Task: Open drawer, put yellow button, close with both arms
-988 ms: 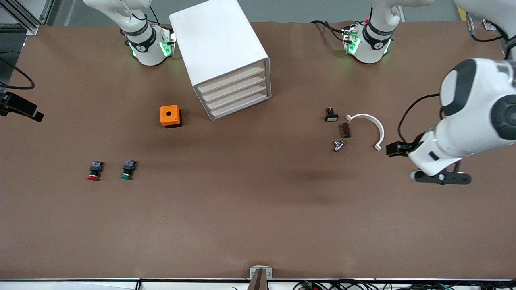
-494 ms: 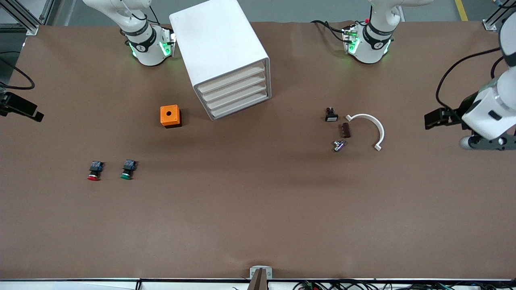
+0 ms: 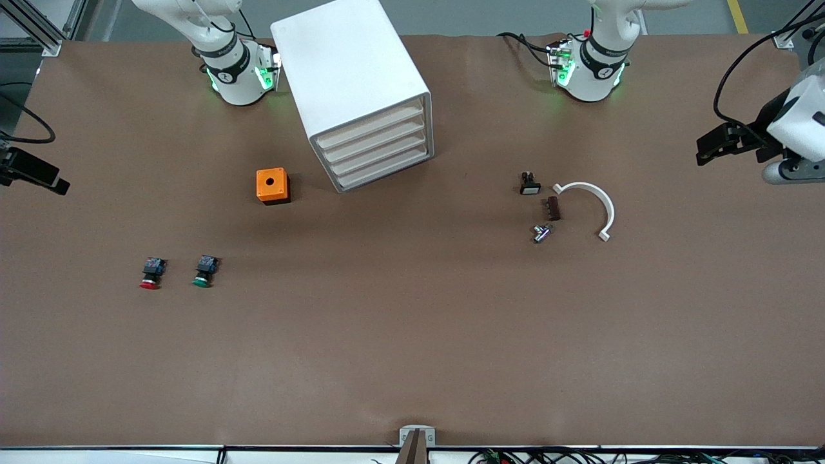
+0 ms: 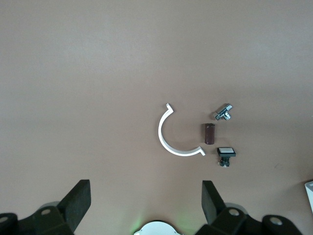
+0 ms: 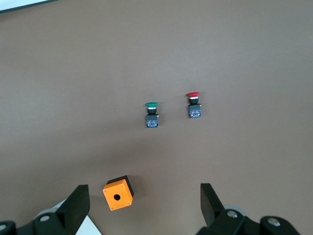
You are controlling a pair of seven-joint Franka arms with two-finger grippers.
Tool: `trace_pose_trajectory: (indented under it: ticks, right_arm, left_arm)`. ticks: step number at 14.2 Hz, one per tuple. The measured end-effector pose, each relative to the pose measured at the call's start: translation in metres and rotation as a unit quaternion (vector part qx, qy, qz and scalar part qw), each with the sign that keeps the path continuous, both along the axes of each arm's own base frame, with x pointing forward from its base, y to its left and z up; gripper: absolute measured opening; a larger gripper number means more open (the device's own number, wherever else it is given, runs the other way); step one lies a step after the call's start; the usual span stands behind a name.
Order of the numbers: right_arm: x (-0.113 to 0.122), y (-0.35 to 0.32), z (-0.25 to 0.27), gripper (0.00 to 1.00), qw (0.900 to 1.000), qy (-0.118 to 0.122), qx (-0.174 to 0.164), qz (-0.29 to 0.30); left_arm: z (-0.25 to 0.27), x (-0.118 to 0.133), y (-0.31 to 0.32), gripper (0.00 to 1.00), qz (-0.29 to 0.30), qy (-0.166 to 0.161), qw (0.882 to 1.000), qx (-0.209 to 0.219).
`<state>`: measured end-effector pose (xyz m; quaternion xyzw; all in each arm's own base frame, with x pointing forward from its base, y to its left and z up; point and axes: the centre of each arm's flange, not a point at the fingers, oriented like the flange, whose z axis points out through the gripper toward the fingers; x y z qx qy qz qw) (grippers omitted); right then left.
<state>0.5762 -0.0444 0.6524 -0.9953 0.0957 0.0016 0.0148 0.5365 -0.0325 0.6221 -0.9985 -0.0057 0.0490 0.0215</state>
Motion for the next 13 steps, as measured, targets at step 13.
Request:
trace_pose_trajectory:
  ticks: [13]
  right_arm:
    - [0.000, 0.000, 0.000, 1.00, 1.000, 0.000, 0.000, 0.000]
  left_arm:
    - [0.026, -0.011, 0.003, 1.00, 0.003, -0.025, 1.000, -0.008]
